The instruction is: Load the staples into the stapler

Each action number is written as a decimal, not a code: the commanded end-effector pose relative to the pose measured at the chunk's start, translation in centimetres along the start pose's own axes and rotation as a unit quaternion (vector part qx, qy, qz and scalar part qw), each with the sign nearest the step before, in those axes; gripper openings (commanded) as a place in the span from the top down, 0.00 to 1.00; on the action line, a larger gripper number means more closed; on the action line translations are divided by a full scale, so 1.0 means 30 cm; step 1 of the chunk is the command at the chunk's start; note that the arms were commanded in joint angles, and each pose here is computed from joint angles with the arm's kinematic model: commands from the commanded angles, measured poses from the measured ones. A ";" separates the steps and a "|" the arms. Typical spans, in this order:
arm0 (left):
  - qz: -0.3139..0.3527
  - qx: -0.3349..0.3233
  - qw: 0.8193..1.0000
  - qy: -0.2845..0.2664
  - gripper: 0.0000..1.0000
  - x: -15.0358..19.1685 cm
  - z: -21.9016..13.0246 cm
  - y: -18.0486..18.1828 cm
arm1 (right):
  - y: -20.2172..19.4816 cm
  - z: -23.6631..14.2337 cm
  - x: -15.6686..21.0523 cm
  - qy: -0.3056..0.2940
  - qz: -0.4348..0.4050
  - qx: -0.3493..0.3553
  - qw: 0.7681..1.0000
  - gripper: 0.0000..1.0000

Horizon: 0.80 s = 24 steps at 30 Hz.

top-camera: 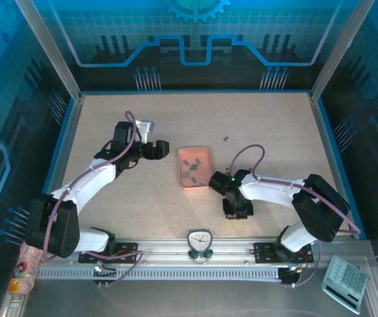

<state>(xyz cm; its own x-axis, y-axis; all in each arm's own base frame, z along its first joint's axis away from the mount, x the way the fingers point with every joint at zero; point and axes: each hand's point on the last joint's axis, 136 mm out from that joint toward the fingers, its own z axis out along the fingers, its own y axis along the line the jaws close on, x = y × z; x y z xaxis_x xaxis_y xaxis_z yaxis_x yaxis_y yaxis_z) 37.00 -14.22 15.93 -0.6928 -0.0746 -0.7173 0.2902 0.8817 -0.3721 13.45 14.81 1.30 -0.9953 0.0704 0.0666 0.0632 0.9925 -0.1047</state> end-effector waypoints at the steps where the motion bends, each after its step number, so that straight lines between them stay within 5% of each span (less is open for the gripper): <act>1: -0.007 0.015 1.000 -0.001 0.14 0.008 -0.004 -0.014 | 0.015 0.021 0.006 0.005 0.016 -0.017 1.000 0.81; 7: -0.007 0.017 1.000 0.000 0.14 0.010 -0.003 -0.015 | 0.014 -0.024 -0.028 -0.003 0.007 -0.012 1.000 0.67; 24: -0.003 0.016 1.000 0.001 0.14 0.012 -0.002 -0.015 | 0.003 -0.026 -0.073 -0.002 0.011 -0.029 1.000 0.68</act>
<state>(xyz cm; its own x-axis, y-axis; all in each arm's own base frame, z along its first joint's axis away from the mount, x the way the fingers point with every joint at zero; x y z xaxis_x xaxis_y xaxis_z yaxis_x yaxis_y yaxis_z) 37.03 -14.34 16.05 -0.6896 -0.0749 -0.7203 0.2969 0.8780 -0.3755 15.71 14.91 2.15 -0.9946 0.0918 0.0481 0.0894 0.9948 -0.0489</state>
